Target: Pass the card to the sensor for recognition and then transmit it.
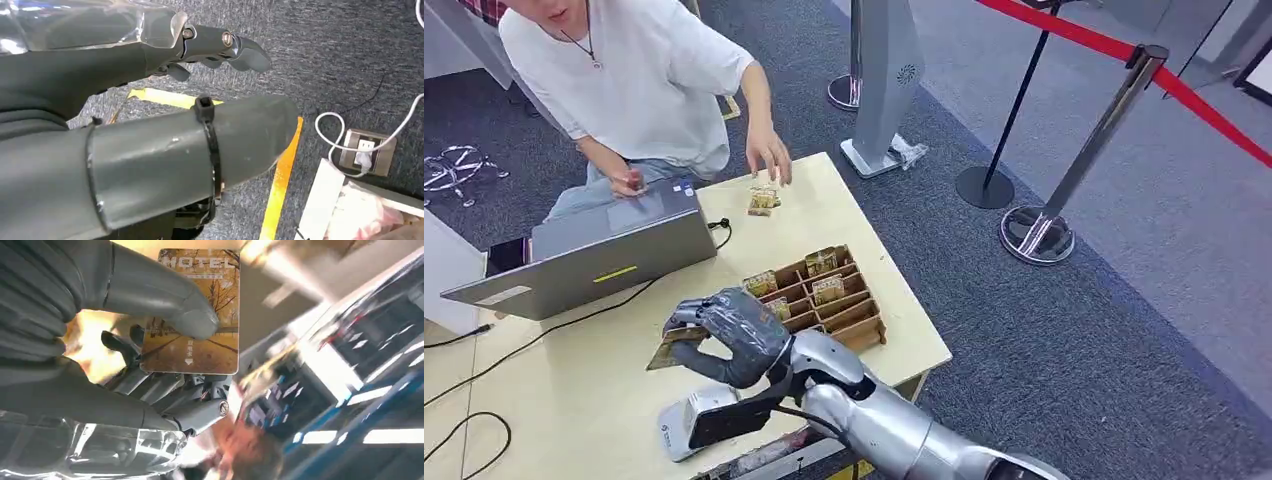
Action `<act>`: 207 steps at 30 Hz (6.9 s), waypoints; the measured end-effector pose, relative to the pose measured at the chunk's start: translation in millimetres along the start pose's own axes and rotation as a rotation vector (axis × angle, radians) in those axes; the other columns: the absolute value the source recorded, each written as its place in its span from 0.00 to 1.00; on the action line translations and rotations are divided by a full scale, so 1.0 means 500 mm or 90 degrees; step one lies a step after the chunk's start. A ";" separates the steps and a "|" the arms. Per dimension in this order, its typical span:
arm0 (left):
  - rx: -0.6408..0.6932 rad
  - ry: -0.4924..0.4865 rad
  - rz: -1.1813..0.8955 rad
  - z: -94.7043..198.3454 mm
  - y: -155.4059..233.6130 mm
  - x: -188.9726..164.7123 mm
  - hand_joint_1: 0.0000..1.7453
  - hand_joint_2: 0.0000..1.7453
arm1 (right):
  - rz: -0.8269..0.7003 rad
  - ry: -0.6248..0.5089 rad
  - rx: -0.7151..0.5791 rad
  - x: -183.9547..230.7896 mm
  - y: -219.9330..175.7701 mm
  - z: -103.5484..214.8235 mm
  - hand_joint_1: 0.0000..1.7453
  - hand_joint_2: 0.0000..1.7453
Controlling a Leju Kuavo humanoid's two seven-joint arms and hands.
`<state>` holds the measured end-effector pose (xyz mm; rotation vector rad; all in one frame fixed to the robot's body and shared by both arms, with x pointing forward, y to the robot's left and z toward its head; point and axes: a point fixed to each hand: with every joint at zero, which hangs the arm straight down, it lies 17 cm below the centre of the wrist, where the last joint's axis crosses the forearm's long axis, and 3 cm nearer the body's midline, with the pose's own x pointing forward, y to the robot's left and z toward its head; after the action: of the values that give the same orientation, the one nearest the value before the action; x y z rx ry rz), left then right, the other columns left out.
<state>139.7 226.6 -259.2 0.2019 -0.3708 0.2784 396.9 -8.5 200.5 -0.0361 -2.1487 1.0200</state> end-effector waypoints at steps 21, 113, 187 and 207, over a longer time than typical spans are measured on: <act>0.021 0.014 0.018 -0.001 0.015 -0.014 0.00 0.00 | -0.130 0.010 0.161 -0.001 0.156 -0.013 1.00 1.00; 0.020 0.034 0.012 -0.003 0.020 -0.022 0.00 0.00 | -0.164 0.190 0.326 -0.140 0.258 -0.016 1.00 1.00; 0.000 0.011 -0.008 -0.003 0.010 -0.007 0.00 0.00 | 0.317 0.227 0.412 -0.288 0.272 0.046 1.00 1.00; -0.003 0.005 -0.010 -0.004 0.006 0.002 0.00 0.00 | 0.353 0.232 0.397 -0.297 0.274 0.061 1.00 1.00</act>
<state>140.3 230.2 -260.3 0.1989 -0.3612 0.2636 447.9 17.5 4.3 -0.4972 -1.4404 1.8062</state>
